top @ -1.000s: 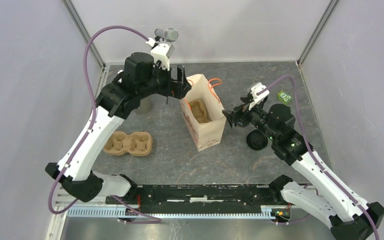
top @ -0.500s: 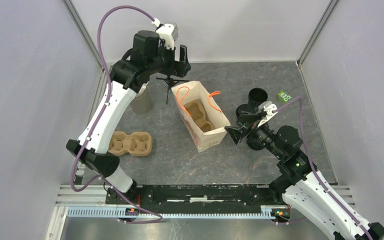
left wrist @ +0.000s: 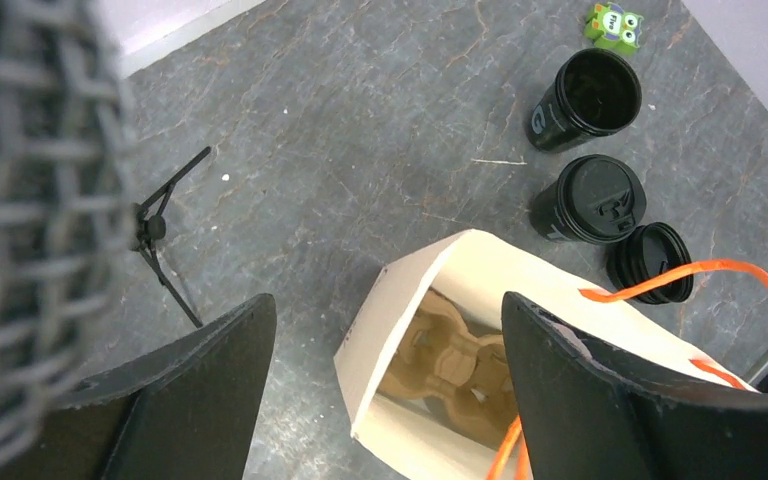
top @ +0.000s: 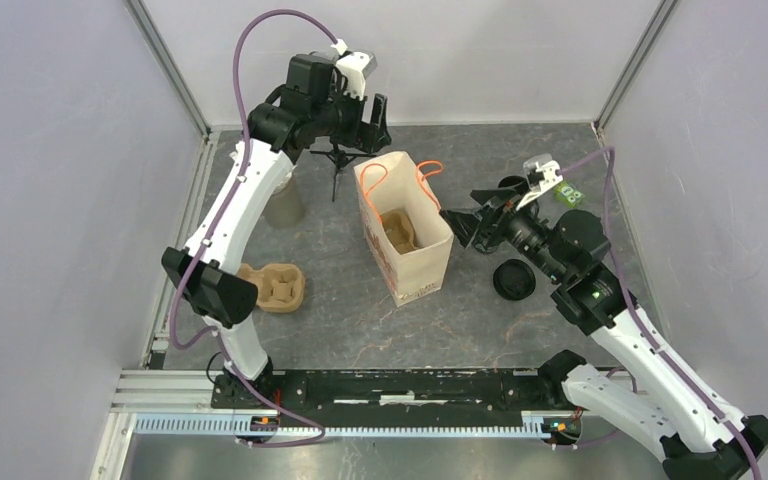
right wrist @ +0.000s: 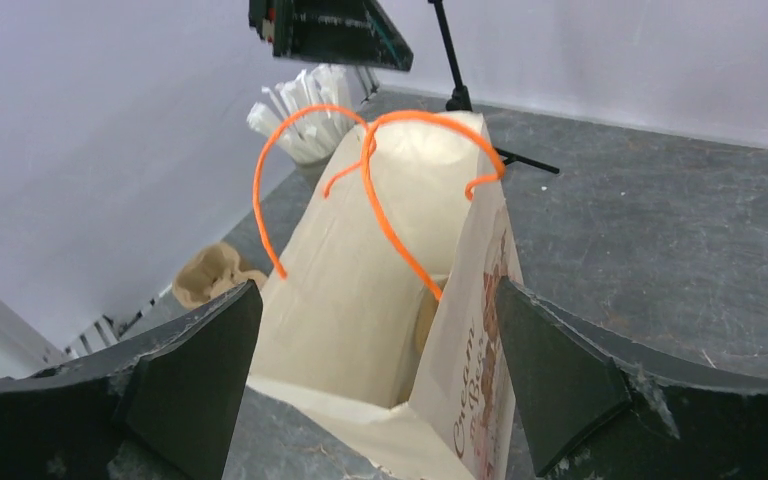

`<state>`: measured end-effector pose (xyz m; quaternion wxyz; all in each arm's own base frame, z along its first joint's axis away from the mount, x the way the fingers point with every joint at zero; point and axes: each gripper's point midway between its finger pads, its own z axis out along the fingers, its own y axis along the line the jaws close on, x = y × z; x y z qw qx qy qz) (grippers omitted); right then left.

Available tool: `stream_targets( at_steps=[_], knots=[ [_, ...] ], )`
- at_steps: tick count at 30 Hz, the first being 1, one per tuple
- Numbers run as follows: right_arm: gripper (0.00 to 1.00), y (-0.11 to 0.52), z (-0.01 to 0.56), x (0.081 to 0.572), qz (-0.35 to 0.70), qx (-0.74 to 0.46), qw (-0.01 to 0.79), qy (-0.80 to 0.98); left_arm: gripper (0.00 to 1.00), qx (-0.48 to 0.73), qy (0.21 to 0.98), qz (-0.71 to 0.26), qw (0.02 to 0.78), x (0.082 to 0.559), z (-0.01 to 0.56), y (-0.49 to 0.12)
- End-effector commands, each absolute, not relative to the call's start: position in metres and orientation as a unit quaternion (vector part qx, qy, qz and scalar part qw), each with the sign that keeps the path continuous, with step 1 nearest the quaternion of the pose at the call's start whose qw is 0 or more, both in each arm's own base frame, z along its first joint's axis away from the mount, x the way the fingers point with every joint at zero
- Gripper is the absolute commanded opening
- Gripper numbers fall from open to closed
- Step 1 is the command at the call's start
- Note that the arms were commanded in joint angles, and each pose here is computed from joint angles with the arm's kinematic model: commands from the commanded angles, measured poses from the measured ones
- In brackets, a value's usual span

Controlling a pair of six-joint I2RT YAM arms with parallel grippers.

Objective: Pack the takeout coffee

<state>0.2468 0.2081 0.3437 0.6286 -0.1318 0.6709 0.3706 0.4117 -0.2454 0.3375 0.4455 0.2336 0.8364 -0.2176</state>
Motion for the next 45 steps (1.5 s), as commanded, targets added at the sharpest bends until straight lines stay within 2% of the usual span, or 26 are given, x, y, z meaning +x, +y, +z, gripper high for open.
stream_targets(
  at_steps=[1, 11, 19, 25, 28, 30, 31, 35, 40, 41, 45],
  knots=[
    [0.93, 0.197, 0.382, 0.254, 0.354, -0.097, 0.646, 0.669, 0.88, 0.289, 0.824, -0.235, 0.426, 0.416, 0.325, -0.25],
    [0.92, 0.171, 0.365, 0.253, 0.287, -0.079, 0.634, 0.713, 0.84, 0.332, 0.822, -0.27, 0.375, 0.4, 0.292, -0.269],
    [0.92, 0.169, 0.374, 0.251, 0.281, -0.087, 0.644, 0.706, 0.83, 0.323, 0.827, -0.186, 0.42, 0.408, 0.274, -0.254],
    [0.92, 0.166, 0.373, 0.246, 0.281, -0.087, 0.642, 0.708, 0.82, 0.325, 0.827, -0.166, 0.428, 0.41, 0.272, -0.247],
    [0.91, 0.162, 0.368, 0.245, 0.276, -0.08, 0.636, 0.716, 0.74, 0.32, 0.827, -0.176, 0.428, 0.402, 0.278, -0.248],
    [0.9, 0.16, 0.362, 0.246, 0.267, -0.074, 0.629, 0.726, 0.61, 0.312, 0.828, -0.187, 0.427, 0.394, 0.285, -0.249],
    [0.89, 0.158, 0.358, 0.247, 0.264, -0.07, 0.626, 0.731, 0.59, 0.302, 0.829, -0.192, 0.429, 0.39, 0.289, -0.249],
    [0.86, 0.152, 0.335, 0.251, 0.241, -0.047, 0.6, 0.762, 0.3, 0.258, 0.846, -0.21, 0.417, 0.373, 0.294, -0.245],
    [0.84, 0.147, 0.31, 0.255, 0.218, -0.022, 0.572, 0.79, 0.06, 0.207, 0.867, -0.223, 0.394, 0.348, 0.291, -0.237],
    [0.84, 0.144, 0.305, 0.256, 0.208, -0.017, 0.57, 0.795, 0.03, 0.191, 0.872, -0.22, 0.393, 0.345, 0.29, -0.232],
    [0.84, 0.129, 0.286, 0.266, 0.154, 0.0, 0.562, 0.813, 0.02, 0.142, 0.881, -0.212, 0.397, 0.331, 0.284, -0.217]
  ],
)
